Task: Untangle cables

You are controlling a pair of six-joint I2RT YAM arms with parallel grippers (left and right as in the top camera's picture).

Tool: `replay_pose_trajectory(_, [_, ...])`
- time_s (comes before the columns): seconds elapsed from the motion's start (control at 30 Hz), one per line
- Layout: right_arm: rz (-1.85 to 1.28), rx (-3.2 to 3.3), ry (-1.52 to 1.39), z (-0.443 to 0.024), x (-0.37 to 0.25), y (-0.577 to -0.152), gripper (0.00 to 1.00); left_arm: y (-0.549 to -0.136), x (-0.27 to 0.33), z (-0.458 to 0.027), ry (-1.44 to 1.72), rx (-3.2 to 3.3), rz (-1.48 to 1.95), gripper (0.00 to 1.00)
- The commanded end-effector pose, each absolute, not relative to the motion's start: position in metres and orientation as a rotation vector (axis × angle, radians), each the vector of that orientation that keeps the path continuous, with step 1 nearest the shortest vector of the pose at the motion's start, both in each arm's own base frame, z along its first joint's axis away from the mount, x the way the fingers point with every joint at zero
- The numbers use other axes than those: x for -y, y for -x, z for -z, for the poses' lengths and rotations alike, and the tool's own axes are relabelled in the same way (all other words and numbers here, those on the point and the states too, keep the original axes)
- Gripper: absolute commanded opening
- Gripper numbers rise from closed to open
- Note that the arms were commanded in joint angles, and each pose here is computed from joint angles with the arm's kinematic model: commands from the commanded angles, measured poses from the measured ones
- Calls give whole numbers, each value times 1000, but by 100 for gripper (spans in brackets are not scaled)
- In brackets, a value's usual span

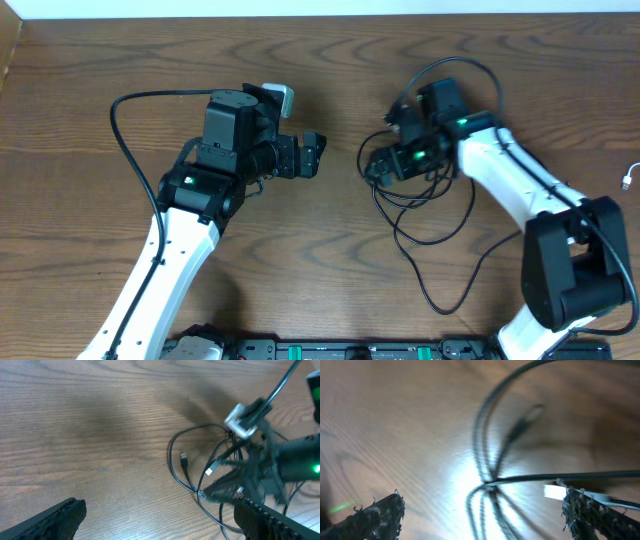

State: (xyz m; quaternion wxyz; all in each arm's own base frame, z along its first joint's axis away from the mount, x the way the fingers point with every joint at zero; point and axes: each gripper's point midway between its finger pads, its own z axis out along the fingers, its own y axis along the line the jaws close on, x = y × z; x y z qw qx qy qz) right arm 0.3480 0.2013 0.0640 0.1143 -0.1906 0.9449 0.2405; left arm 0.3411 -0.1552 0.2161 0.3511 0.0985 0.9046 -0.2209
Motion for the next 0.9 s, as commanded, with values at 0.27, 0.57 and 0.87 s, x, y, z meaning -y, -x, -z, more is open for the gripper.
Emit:
replay_pose_trajectory(0.27, [-334, -2891, 259, -45, -210, -332, 98, -345, 154, -223, -238, -2331, 565, 100])
replay_pose_trajectory(0.57, [-284, -2914, 232, -9, -198, -313, 59, -345, 154, -223, -238, -2331, 565, 100])
replay_pose_trajectory(0.87, [-321, -2871, 229, -15, -205, -323, 1, -345, 154, -223, -238, -2331, 565, 100])
